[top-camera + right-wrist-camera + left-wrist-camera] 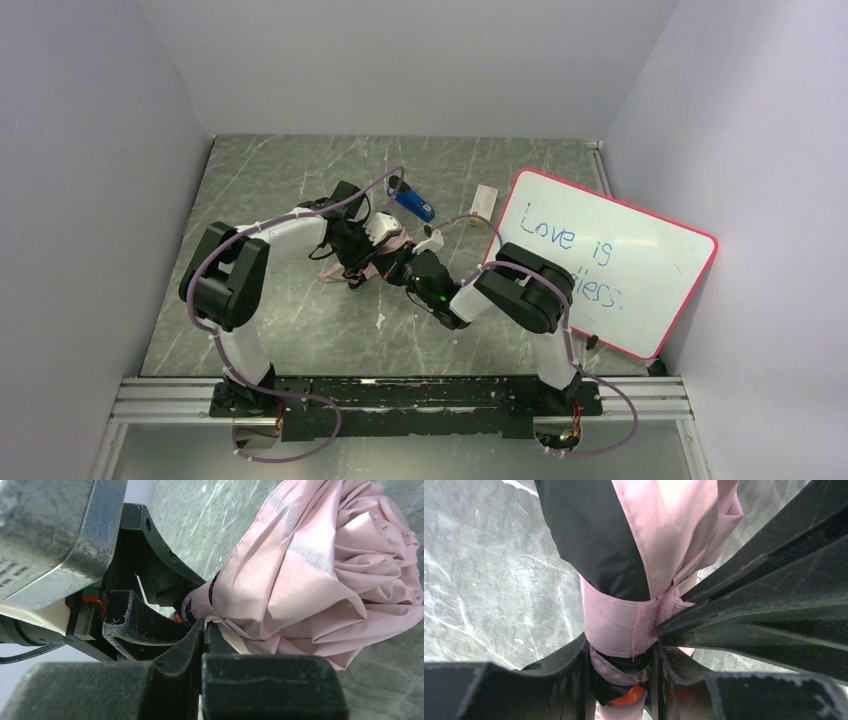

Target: Put away the umbrella

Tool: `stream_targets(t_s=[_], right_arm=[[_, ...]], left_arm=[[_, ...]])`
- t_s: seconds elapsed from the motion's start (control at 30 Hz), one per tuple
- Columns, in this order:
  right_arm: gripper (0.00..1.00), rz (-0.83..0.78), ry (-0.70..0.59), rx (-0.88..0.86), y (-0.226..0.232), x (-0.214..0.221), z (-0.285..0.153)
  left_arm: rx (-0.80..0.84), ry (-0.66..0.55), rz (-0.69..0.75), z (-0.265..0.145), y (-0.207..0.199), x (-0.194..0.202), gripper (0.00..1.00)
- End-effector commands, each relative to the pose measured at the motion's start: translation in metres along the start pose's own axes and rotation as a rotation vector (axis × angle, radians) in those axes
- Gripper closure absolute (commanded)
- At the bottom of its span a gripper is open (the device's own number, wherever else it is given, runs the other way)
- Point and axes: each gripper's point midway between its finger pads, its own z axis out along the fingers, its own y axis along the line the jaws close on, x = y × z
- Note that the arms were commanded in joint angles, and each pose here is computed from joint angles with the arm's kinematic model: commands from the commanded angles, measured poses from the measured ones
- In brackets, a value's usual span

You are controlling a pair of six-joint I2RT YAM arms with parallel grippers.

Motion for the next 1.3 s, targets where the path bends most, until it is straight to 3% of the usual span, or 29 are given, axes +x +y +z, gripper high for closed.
stream_targets(t_s=[0.0,0.23,0.8,1.27], right_arm=[[1.00,0.061,-0.155,0.029,0.007,-0.037,0.014],[1.00,0.081,-0.215,0.044,0.003,-0.053,0.007],[1.00,0.124,-0.196,-0.034,0.012,-0.061,0.019],[0.88,0.149,-0.208,-0.081,0.016,-0.069,0.015]], left_arm=[[0.054,0.173,0.043,0.018,-0.021,0.050,0.95],[0.078,0.160,0.054,0.017,-0.026,0.048,0.95],[0.198,0.123,0.132,0.013,-0.056,0.047,0.95],[0.211,0.118,0.141,0.012,-0.061,0.043,0.95]])
